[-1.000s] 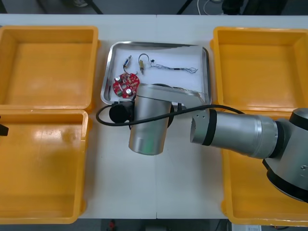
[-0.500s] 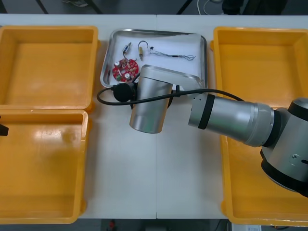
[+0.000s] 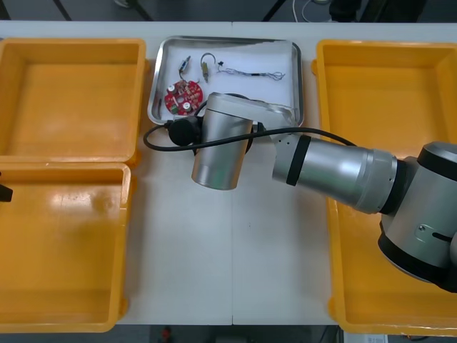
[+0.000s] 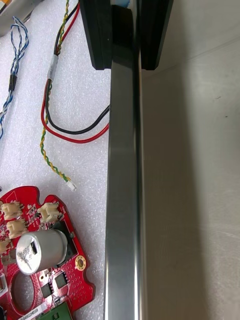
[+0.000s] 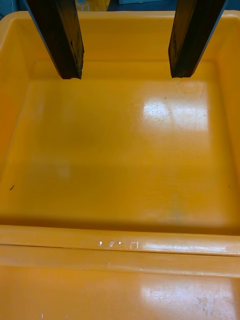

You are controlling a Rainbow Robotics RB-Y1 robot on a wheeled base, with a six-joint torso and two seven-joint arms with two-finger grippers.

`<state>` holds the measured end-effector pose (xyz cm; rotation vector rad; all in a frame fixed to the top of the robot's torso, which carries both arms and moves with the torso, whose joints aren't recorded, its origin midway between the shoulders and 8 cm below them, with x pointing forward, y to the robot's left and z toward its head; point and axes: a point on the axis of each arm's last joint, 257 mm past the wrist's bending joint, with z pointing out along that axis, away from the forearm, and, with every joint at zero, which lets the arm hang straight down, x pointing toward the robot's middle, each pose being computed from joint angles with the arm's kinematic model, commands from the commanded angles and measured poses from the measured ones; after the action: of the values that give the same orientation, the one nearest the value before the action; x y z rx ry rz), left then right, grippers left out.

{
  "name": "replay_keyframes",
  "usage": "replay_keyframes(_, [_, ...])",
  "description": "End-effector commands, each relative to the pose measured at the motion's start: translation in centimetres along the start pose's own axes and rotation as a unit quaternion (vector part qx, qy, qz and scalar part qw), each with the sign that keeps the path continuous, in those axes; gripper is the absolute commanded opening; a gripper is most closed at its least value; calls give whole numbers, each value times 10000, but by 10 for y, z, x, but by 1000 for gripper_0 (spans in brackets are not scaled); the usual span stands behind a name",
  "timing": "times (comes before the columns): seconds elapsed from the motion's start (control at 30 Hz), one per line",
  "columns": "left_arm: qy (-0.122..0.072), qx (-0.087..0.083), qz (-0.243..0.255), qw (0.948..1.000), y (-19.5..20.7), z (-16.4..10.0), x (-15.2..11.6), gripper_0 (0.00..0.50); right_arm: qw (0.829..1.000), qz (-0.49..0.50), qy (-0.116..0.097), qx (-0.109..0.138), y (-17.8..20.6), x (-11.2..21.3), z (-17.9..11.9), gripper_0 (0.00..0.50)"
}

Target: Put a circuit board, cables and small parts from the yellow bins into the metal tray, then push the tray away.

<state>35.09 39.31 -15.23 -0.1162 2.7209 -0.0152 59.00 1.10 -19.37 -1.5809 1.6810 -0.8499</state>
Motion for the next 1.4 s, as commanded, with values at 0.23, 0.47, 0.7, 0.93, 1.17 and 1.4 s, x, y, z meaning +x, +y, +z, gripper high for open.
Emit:
replay_keyframes(0.23, [-124, -45, 519, 9986, 2, -6, -1, 500, 9988, -160, -242, 388, -39, -30, -16, 231])
replay_keyframes(0.47, [-124, -45, 519, 9986, 2, -6, -1, 500, 9993, -37, -153, 350, -42, -27, -25, 500])
replay_keyframes(0.7, [-124, -45, 519, 9986, 2, -6, -1, 500, 9961, 670, -308, -488, -9, -29, -56, 500])
replay_keyframes(0.93, [-124, -45, 519, 9986, 2, -6, -1, 500, 9847, 1260, -461, -1112, 27, -17, -107, 500])
replay_keyframes(1.17, [-124, -45, 519, 9986, 2, -6, -1, 500, 9757, 1640, -251, -1432, 44, 14, -149, 500])
replay_keyframes(1.4, [-124, -45, 519, 9986, 2, -6, -1, 500, 9610, 2274, -640, -1439, 48, 41, -181, 500])
